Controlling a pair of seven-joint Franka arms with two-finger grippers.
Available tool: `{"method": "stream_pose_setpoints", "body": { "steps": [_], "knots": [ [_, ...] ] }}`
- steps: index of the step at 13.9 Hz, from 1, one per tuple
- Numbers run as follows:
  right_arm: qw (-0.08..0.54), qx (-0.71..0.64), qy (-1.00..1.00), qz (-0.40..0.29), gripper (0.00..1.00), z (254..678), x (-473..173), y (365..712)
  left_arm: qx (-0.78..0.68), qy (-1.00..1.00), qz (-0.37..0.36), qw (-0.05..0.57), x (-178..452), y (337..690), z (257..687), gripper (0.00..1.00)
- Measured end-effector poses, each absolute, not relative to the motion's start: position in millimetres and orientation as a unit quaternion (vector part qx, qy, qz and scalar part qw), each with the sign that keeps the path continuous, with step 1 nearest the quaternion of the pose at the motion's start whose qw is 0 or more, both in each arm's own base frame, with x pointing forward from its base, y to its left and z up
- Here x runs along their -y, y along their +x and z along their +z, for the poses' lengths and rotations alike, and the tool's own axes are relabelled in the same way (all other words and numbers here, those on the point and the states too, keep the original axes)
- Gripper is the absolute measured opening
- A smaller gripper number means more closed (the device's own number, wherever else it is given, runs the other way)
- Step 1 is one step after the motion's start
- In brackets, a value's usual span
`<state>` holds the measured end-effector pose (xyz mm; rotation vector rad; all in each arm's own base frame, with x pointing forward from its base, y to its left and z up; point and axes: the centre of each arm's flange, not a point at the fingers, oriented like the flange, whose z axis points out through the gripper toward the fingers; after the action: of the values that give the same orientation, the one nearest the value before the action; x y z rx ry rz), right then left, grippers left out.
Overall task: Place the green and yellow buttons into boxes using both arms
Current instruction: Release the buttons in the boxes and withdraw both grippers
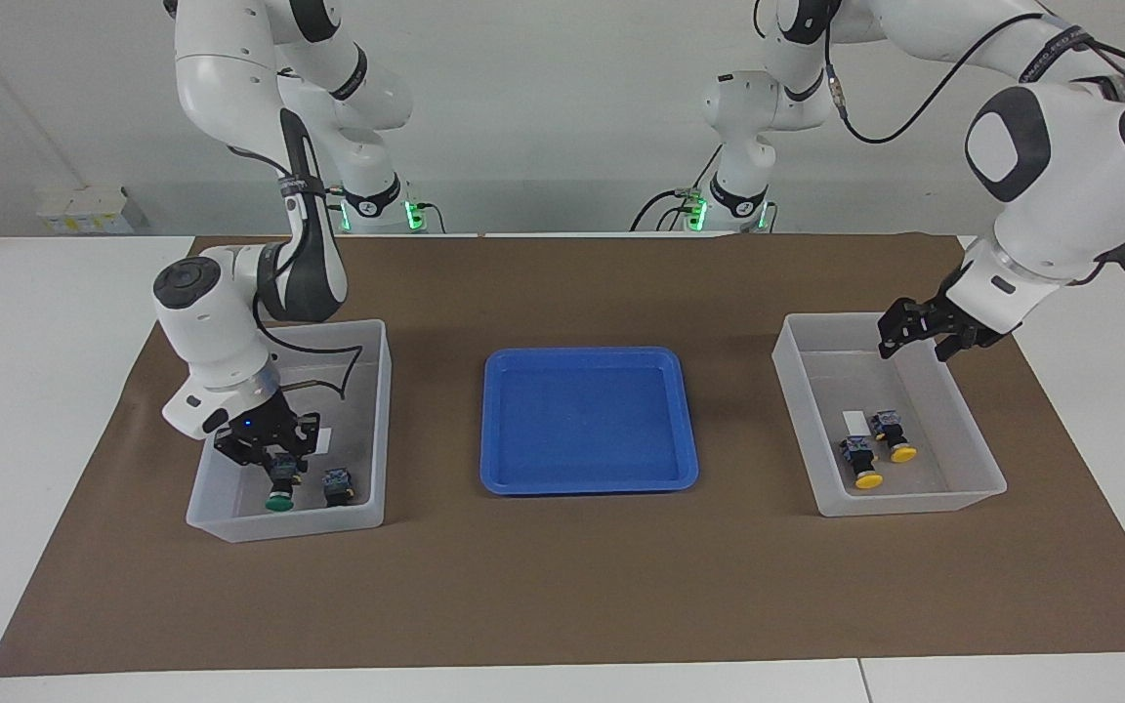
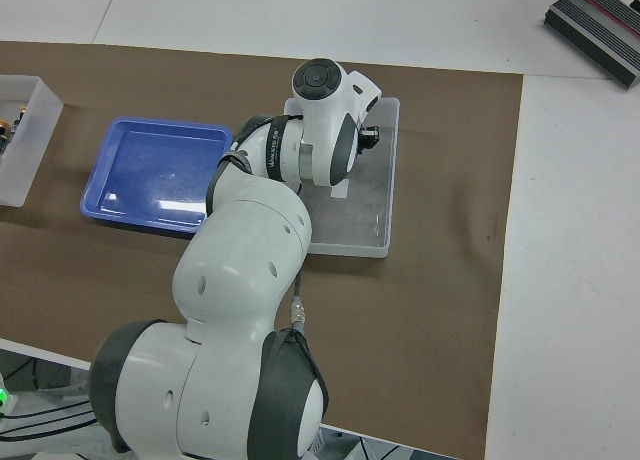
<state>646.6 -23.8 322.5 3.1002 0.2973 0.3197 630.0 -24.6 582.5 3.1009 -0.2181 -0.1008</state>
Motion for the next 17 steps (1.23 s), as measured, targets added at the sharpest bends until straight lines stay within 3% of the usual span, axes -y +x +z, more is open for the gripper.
{"method": "stream_pose_setpoints", "body": {
  "steps": [2, 3, 4, 6, 9, 11, 13, 14, 17],
  "knots": [
    [0.006, -0.109, 0.988, 0.107, 0.41, 316, 24, 651, 0.080, 0.997, -0.015, 0.009, 33, 606, 625, 0.82],
    [0.007, -0.116, 0.987, 0.110, 0.41, 315, 24, 653, 0.081, 0.997, -0.012, 0.008, 33, 594, 639, 0.89],
    [0.008, -0.120, 0.986, 0.112, 0.49, 316, 24, 654, 0.081, 0.997, -0.011, 0.008, 31, 585, 647, 0.98],
    [0.009, -0.123, 0.985, 0.117, 0.68, 320, 24, 656, 0.080, 0.997, -0.011, 0.009, 30, 576, 638, 1.00],
    [0.011, -0.124, 0.984, 0.130, 0.72, 333, 23, 662, 0.080, 0.997, -0.008, 0.011, 28, 572, 603, 1.00],
    [0.010, -0.117, 0.984, 0.134, 0.86, 356, 19, 662, 0.081, 0.997, -0.005, 0.011, 28, 570, 598, 1.00],
    [0.004, -0.080, 0.989, 0.121, 0.91, 389, 7, 655, 0.081, 0.997, -0.003, 0.011, 28, 567, 601, 1.00],
    [0.002, -0.059, 0.992, 0.114, 1.00, 407, -2, 648, 0.081, 0.997, -0.002, 0.011, 28, 566, 602, 1.00],
    [-0.004, -0.008, 0.995, 0.098, 1.00, 459, -37, 629, 0.077, 0.997, -0.003, 0.011, 23, 565, 602, 1.00]
  ]
}}
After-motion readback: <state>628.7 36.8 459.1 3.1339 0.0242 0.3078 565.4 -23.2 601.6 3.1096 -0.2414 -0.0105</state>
